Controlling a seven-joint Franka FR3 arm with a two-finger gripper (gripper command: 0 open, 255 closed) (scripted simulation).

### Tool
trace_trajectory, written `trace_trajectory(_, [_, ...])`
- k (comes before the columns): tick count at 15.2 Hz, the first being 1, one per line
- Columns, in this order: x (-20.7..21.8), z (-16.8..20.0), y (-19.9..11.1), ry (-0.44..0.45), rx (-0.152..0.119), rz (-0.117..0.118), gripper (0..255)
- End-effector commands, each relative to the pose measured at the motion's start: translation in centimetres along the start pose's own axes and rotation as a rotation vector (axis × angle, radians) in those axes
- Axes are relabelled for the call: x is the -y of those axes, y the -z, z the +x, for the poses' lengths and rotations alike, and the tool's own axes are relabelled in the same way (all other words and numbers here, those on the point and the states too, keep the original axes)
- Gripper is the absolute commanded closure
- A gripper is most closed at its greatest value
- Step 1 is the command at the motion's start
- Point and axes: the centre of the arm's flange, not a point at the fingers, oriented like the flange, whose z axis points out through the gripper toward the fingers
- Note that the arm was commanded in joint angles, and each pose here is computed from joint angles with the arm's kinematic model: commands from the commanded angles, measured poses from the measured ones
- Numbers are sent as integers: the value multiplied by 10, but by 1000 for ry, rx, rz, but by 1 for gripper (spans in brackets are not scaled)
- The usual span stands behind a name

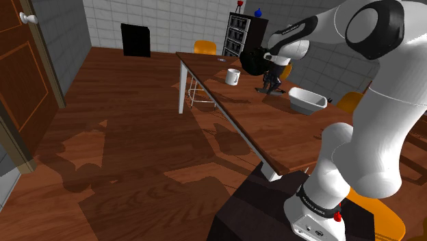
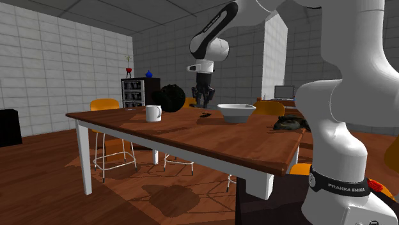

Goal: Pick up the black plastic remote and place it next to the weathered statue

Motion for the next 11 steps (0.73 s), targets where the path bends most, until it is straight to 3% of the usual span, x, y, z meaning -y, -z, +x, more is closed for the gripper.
trace_trajectory(1, [0,0,10,0,1,0,255])
trace_trajectory(3, [-1,0,16,0,1,0,255])
trace_trajectory(11, [75,-73,23,0,1,0,255])
